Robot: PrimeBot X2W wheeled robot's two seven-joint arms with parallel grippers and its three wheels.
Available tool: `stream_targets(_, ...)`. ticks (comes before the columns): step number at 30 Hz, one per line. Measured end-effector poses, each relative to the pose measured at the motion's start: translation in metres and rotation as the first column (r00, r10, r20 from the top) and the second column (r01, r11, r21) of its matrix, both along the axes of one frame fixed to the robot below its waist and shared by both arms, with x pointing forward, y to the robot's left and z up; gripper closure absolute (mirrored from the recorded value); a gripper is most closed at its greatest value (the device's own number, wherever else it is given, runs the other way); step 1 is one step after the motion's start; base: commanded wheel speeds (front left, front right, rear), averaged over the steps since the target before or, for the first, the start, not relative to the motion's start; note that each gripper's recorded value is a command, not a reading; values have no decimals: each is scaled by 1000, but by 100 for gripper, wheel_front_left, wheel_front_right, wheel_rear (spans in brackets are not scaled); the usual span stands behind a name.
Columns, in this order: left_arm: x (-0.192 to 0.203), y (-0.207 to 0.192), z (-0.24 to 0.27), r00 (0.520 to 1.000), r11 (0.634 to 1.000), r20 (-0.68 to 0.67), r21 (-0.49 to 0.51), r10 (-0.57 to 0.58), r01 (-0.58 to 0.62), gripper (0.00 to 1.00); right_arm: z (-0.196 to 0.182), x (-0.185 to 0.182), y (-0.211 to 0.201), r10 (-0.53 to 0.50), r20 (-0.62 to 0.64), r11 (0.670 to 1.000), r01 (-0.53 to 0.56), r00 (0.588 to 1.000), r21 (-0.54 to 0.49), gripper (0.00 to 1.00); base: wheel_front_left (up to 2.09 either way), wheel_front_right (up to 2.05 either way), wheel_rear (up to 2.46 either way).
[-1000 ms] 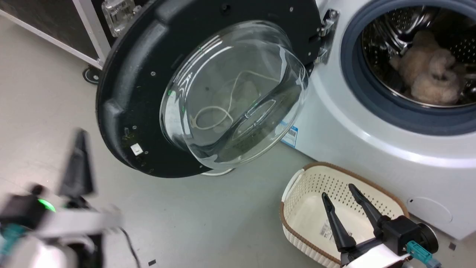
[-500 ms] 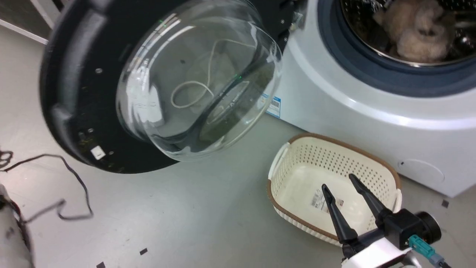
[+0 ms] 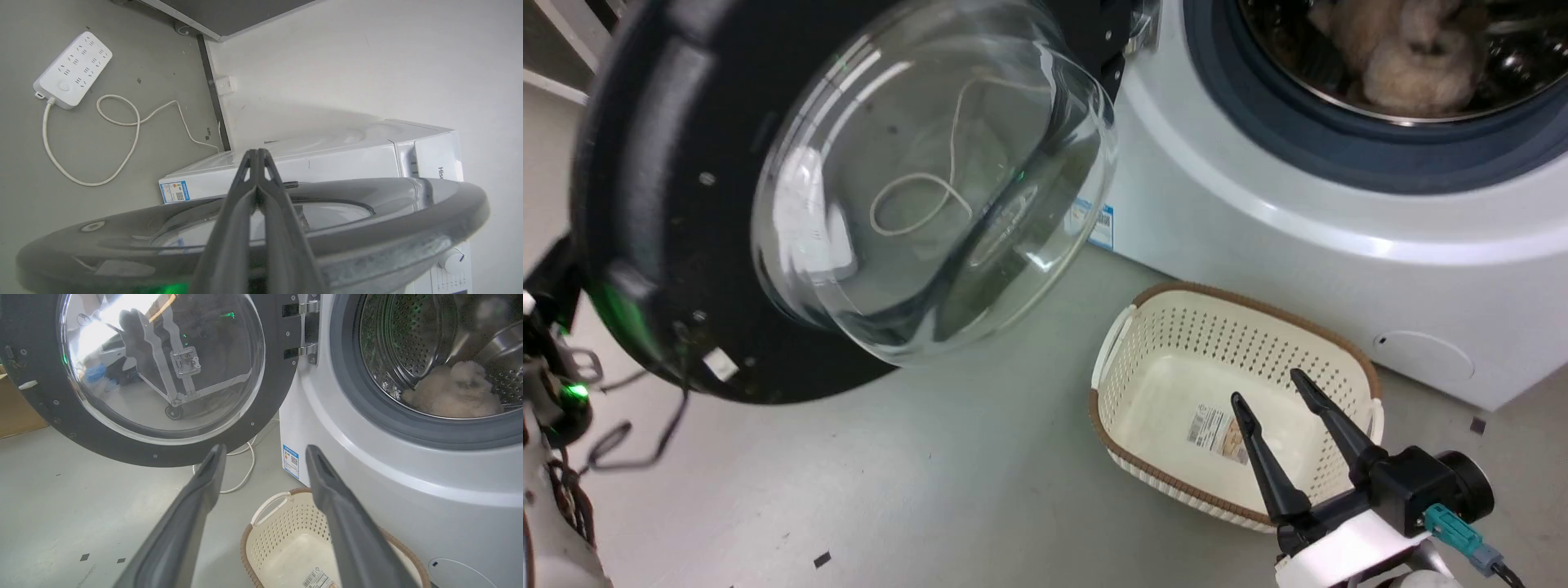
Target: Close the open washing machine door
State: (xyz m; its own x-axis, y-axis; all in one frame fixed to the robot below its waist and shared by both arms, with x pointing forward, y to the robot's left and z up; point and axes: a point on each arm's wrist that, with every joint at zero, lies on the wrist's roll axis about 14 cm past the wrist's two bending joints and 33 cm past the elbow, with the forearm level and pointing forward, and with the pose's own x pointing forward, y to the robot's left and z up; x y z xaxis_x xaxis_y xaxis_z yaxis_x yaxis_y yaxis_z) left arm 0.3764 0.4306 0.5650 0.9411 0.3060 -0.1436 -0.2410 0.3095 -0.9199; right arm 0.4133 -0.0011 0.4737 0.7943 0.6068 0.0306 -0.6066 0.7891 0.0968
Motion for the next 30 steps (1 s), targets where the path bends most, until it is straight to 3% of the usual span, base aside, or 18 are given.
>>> stream_targets(9, -20, -47, -3, 977, 978, 47, -33, -206, 208, 100, 21, -4, -3, -28, 44, 1000, 27, 999, 12, 0, 0, 0, 0)
stream_targets(15, -31, -104, 2, 925, 927, 111, -54, -364, 371, 100, 31, -10, -14, -70, 62, 997, 69, 996, 17, 0, 0, 0, 0)
stream_targets(22, -45, -178, -12, 837, 830, 128, -116, -532, 545, 100, 37, -14, -33, -136, 72, 991, 135, 988, 21, 0, 0, 0, 0)
stream_targets(23, -47, -200, -18, 805, 794, 124, -135, -580, 592, 100, 38, -14, -42, -163, 75, 987, 162, 984, 23, 0, 0, 0, 0)
stream_targets(24, -47, -200, -18, 805, 794, 124, -135, -580, 592, 100, 38, -14, -42, -163, 75, 987, 162, 984, 23, 0, 0, 0, 0)
stream_targets(27, -47, -237, -22, 754, 730, 162, -189, -636, 656, 100, 37, -13, -57, -209, 75, 978, 208, 975, 19, 0, 0, 0, 0)
stream_targets(28, -45, -262, -22, 718, 682, 194, -223, -669, 696, 100, 36, -12, -70, -245, 71, 970, 244, 967, 16, 0, 0, 0, 0)
stream_targets(29, -45, -262, -22, 718, 682, 194, -223, -669, 696, 100, 36, -12, -70, -245, 71, 970, 244, 967, 16, 0, 0, 0, 0)
stream_targets(30, -44, -275, -22, 698, 657, 212, -239, -684, 715, 100, 34, -12, -76, -263, 67, 965, 263, 962, 15, 0, 0, 0, 0)
